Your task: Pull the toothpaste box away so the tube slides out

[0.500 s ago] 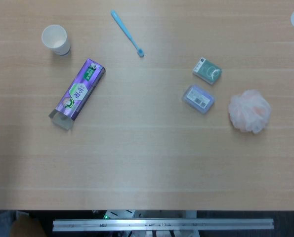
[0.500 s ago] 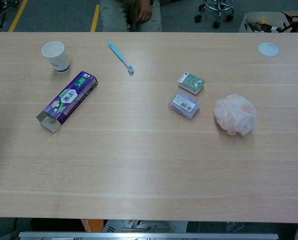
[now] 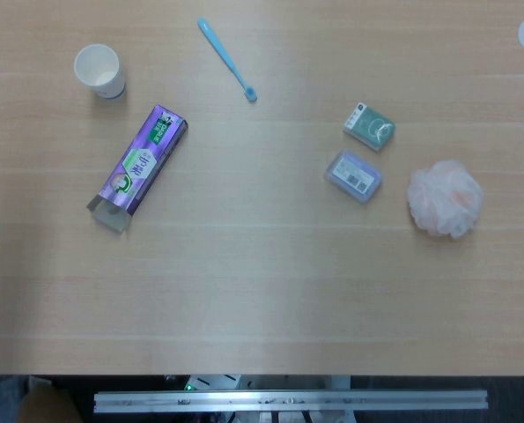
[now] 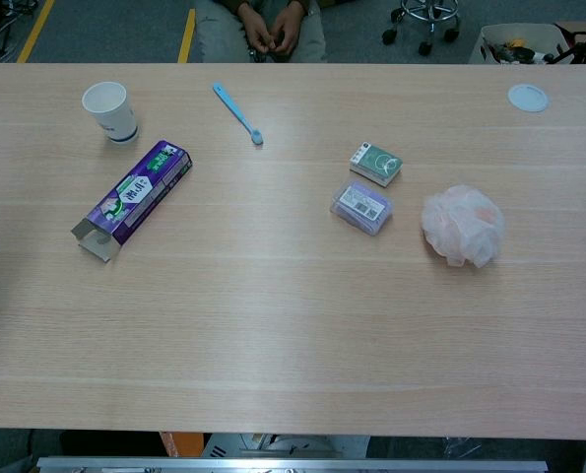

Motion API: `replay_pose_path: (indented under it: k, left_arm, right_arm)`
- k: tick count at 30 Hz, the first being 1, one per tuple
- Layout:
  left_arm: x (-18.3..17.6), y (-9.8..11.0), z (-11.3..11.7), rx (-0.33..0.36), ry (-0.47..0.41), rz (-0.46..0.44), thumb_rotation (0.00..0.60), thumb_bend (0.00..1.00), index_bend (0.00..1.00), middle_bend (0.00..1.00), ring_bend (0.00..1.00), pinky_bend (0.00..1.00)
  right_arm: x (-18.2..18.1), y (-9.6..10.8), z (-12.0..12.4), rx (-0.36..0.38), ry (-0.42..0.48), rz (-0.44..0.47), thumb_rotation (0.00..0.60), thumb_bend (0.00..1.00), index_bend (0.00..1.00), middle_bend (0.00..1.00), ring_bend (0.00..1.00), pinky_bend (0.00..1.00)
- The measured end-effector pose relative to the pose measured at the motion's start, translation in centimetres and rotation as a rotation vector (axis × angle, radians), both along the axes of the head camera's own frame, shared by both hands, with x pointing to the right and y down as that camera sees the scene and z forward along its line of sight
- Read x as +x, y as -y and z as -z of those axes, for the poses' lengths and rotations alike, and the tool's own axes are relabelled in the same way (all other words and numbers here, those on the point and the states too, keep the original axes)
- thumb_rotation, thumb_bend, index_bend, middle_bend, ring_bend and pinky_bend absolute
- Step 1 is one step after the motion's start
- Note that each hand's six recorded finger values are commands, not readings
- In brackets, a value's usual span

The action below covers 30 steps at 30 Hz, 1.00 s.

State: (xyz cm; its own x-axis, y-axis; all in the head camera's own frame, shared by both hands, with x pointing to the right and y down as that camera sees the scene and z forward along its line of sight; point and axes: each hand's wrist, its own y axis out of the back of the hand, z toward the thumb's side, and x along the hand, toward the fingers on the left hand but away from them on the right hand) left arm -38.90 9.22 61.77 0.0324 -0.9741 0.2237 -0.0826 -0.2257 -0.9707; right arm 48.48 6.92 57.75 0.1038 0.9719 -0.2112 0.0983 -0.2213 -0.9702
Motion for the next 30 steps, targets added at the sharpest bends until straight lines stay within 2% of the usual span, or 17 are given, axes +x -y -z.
replay_pose_path:
  k: [5,11,14,15,16,17,18,19,20,23,25,30]
  left_arm:
    - [0.2,0.4,-0.6,-0.044,-0.003,-0.033,0.600,0.27,0.01,0.10,0.06,0.18]
    - [0.8,1.8,-1.8,-0.125,-0.014,-0.104,0.600,0.26,0.14,0.13,0.08,0.18]
    - [1.2,2.8,-2.4,-0.157,-0.032,-0.138,0.600,0.22,0.18,0.15,0.11,0.18]
    - [1.4,3.1,-2.6,-0.167,-0.037,-0.148,0.582,0.20,0.19,0.15,0.11,0.18]
    - [1.5,3.4,-2.8,-0.179,-0.041,-0.156,0.553,0.18,0.19,0.15,0.11,0.18]
    - [1.7,3.7,-3.2,-0.197,-0.044,-0.168,0.464,0.17,0.19,0.14,0.11,0.18]
    - [1.8,3.9,-3.5,-0.211,-0.046,-0.176,0.416,0.16,0.19,0.14,0.11,0.17]
    - [2.0,4.2,-3.8,-0.226,-0.045,-0.184,0.309,0.15,0.19,0.14,0.11,0.16]
    - [2.1,4.5,-4.2,-0.247,-0.043,-0.194,0.237,0.14,0.19,0.14,0.11,0.15]
    - [2.6,5.3,-5.4,-0.300,-0.032,-0.217,0.073,0.12,0.19,0.14,0.11,0.12]
    - [2.9,5.8,-6.1,-0.328,-0.027,-0.227,0.014,0.11,0.19,0.14,0.11,0.11]
    - [3.6,6.8,-7.6,-0.389,-0.014,-0.241,0.000,0.09,0.19,0.14,0.10,0.09]
  right_arm:
    - [-0.3,0.3,0.3,0.005,-0.001,0.011,0.600,0.29,0.39,0.46,0.38,0.44]
    - [-0.8,0.6,0.3,0.005,0.001,0.025,0.600,0.29,0.39,0.46,0.38,0.44]
    - [-0.9,0.6,0.3,0.005,0.001,0.026,0.600,0.29,0.39,0.46,0.38,0.44]
    - [-0.9,0.6,0.3,0.005,0.002,0.026,0.600,0.29,0.39,0.46,0.38,0.44]
    - [-0.9,0.6,0.3,0.006,0.002,0.027,0.600,0.29,0.39,0.46,0.38,0.44]
    - [-1.0,0.6,0.3,0.007,0.003,0.028,0.600,0.29,0.39,0.46,0.38,0.44]
    - [-1.0,0.6,0.3,0.007,0.003,0.029,0.600,0.29,0.39,0.46,0.38,0.44]
    - [-0.9,0.6,0.4,0.008,0.003,0.029,0.600,0.29,0.39,0.46,0.38,0.44]
    - [-0.9,0.6,0.4,0.009,0.004,0.029,0.600,0.29,0.39,0.46,0.38,0.44]
    - [-0.8,0.6,0.5,0.013,0.003,0.027,0.600,0.29,0.39,0.46,0.38,0.44]
    - [-0.8,0.6,0.6,0.014,0.002,0.026,0.600,0.29,0.39,0.46,0.38,0.44]
    - [-0.7,0.6,0.6,0.013,0.000,0.025,0.600,0.29,0.39,0.46,0.38,0.44]
